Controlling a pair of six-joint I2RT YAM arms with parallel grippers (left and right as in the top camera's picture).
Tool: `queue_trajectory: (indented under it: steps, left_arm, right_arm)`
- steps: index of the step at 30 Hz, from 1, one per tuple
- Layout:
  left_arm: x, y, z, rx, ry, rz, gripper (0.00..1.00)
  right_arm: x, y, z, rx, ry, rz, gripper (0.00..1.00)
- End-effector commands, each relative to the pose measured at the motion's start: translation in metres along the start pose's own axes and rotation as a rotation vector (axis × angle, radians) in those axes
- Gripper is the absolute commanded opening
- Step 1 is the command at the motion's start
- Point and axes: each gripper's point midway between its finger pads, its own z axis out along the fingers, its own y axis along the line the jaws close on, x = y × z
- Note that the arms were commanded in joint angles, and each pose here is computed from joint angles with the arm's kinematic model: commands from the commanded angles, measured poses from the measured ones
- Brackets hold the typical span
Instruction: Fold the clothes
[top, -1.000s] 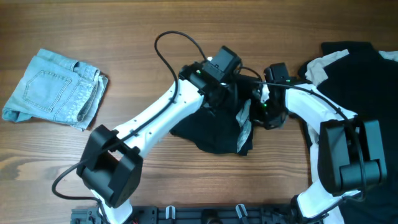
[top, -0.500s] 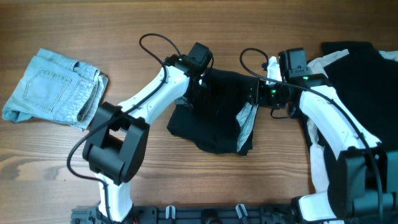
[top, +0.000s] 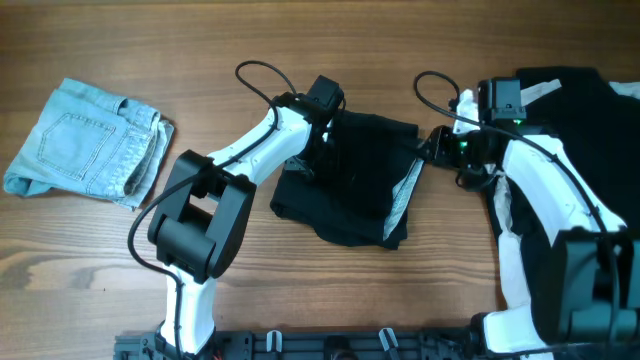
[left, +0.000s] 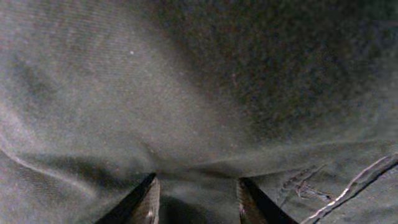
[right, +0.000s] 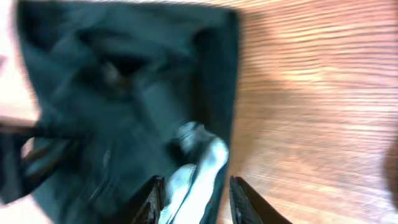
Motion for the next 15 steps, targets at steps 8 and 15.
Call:
queue_trajectory:
  steps: [8,15]
  left_arm:
    - [0.009,0.009,0.008,-0.032,0.041,-0.001,0.49]
    - [0.015,0.024,0.005,-0.053,0.085,-0.037,0.51]
  right_arm:
    - [0.13,0.065,0.022,-0.23,0.329,-0.272,0.52]
    - [0.178,0.015,0.039,0.106,0.432,-0.029,0.04]
